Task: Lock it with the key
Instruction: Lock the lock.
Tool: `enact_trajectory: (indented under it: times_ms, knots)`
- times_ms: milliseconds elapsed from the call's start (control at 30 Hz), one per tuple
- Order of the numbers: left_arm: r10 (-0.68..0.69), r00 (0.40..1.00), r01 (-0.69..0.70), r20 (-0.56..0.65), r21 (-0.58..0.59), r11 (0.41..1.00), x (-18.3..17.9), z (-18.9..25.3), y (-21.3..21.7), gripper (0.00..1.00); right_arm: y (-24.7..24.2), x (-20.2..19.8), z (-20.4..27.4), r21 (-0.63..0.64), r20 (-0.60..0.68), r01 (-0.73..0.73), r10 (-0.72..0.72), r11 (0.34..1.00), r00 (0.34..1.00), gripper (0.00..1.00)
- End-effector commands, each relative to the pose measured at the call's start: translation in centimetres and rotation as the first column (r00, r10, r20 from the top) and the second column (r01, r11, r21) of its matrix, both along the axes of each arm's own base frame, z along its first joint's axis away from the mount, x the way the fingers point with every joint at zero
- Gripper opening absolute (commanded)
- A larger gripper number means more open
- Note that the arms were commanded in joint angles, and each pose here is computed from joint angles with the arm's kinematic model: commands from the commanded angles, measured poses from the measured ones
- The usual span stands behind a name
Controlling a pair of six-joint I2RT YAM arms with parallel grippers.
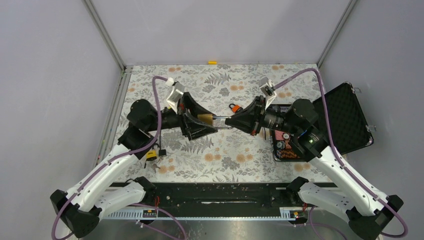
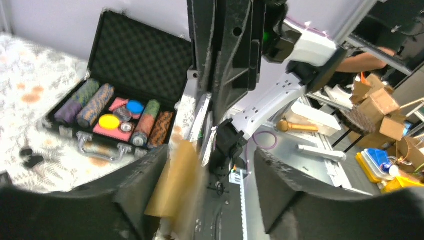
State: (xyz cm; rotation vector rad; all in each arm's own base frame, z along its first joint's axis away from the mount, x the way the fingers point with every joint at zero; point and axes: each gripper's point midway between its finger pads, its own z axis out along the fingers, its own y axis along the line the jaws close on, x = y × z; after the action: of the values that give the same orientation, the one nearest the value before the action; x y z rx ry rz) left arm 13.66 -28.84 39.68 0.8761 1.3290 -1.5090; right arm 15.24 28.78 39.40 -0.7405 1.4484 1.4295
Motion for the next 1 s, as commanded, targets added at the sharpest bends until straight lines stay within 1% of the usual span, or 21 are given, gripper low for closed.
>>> enact_trajectory:
  times_ms: [0,100,167,200,300,367,467,600,633,700,800,867,967]
  knots:
    - [0.089,0.996,-0.09,0.006,0.077,0.993,1.7,-2.2,0.8,0.72,-1.7,4.2,-4.7,-0.147,-0.086,0.158,-0.172,0.976,0.981,0.0]
    - [0.162,0.986,-0.167,0.045,0.134,0.977,3.0,-3.6,1.3,0.87,-2.2,3.1,-5.7,-0.226,-0.064,0.079,-0.096,0.971,0.993,0.0]
    - [0.153,0.985,-0.166,0.079,0.188,0.968,3.4,-5.0,1.2,0.93,-2.3,2.7,-6.5,-0.275,-0.073,0.043,-0.065,0.96,0.995,0.0]
    - [0.139,0.987,-0.154,0.083,0.223,0.963,3.4,-5.9,1.2,0.94,-2.3,2.7,-6.8,-0.294,-0.073,0.039,-0.063,0.955,0.995,0.0]
    - [0.108,0.992,-0.125,0.068,0.335,0.934,4.1,-8.5,0.9,0.95,-2.3,2.4,-7.8,-0.342,-0.081,-0.002,-0.028,0.94,0.996,0.0]
    - [0.052,0.998,-0.061,0.035,0.395,0.917,3.9,-10.0,0.6,0.95,-2.3,2.0,-8.4,-0.368,-0.09,-0.046,0.014,0.929,0.996,0.0]
    - [-0.091,0.996,0.092,-0.023,0.446,0.891,2.7,-11.9,-0.5,0.91,-2.0,1.5,-9.0,-0.384,-0.109,-0.104,0.067,0.918,0.992,0.0]
    - [-0.161,0.986,0.164,-0.051,0.52,0.838,1.9,-14.3,-1.9,0.89,-1.5,0.9,-9.0,-0.366,-0.122,-0.169,0.133,0.915,0.984,0.0]
    - [-0.179,0.982,0.185,-0.062,0.533,0.826,1.6,-14.7,-2.2,0.85,-1.5,0.9,-9.0,-0.367,-0.123,-0.171,0.134,0.915,0.983,0.0]
    - [-0.211,0.974,0.22,-0.081,0.547,0.808,1.2,-15.2,-2.5,0.75,-1.5,0.9,-9.0,-0.367,-0.12,-0.172,0.136,0.914,0.983,0.0]
    - [-0.236,0.968,0.246,-0.089,0.547,0.801,1.0,-15.3,-2.8,0.56,-1.5,0.3,-8.9,-0.355,-0.119,-0.207,0.175,0.912,0.977,0.0]
    - [-0.251,0.964,0.258,-0.088,0.539,0.802,0.8,-15.1,-2.9,0.48,-1.5,-0.5,-8.7,-0.342,-0.113,-0.241,0.214,0.909,0.97,0.0]
    - [-0.258,0.963,0.26,-0.08,0.54,0.801,0.8,-15.0,-2.9,0.36,-1.7,-0.7,-8.7,-0.341,-0.105,-0.241,0.218,0.909,0.97,0.0]
